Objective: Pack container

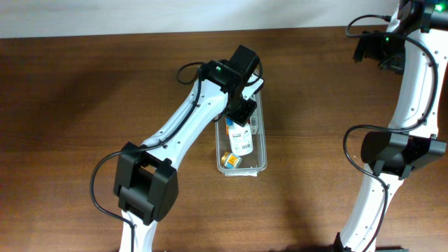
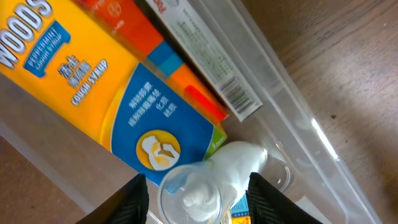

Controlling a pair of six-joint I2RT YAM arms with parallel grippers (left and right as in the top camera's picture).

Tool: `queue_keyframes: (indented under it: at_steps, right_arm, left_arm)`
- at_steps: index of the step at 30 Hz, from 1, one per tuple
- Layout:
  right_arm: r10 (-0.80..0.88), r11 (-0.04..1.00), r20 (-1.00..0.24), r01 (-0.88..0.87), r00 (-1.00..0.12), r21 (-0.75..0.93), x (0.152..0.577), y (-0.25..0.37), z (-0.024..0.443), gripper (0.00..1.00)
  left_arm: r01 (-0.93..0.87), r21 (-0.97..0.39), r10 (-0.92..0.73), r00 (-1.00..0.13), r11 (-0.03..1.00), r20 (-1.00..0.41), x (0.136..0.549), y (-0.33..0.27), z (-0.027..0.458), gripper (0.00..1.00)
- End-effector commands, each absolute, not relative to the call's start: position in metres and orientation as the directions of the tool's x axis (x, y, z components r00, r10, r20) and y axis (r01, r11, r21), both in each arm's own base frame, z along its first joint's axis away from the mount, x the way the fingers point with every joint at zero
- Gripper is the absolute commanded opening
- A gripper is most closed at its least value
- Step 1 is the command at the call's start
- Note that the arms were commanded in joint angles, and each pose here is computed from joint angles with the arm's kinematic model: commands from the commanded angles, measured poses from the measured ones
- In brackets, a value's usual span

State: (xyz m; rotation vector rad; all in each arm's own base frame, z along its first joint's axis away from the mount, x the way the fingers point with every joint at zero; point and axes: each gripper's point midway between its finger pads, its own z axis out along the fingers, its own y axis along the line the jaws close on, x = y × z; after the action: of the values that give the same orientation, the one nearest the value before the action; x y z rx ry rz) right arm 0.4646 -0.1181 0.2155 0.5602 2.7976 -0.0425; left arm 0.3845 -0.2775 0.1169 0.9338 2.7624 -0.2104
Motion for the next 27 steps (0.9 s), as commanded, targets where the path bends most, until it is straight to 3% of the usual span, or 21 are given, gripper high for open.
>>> queue_keyframes:
  at_steps: [1, 11, 15, 27]
  right_arm:
    - [0.374, 0.924, -0.284, 0.381, -0.883, 0.032, 0.463, -0.117, 0.218, 0.98]
    - [0.373, 0.924, -0.284, 0.38, -0.883, 0.033, 0.463, -0.116, 0.218, 0.98]
    - [0.374, 0.924, -0.284, 0.38, -0.883, 0.033, 0.463, -0.117, 0.218, 0.98]
    - [0.374, 0.924, -0.284, 0.38, -0.883, 0.033, 0.463, -0.117, 0.218, 0.98]
  left_arm:
    - [0.62, -0.077, 0.594, -0.775, 0.781, -0.217, 0.385, -0.279, 0.103, 0.51]
    - [0.62, -0.077, 0.595, -0.776, 0.781, -0.207, 0.384, -0.279, 0.099, 0.51]
    - [0.62, -0.078, 0.597, -0.776, 0.781, -0.203, 0.383, -0.279, 0.099, 0.4]
    - [0.619, -0.079, 0.598, -0.779, 0.781, -0.188, 0.378, -0.275, 0.123, 0.38]
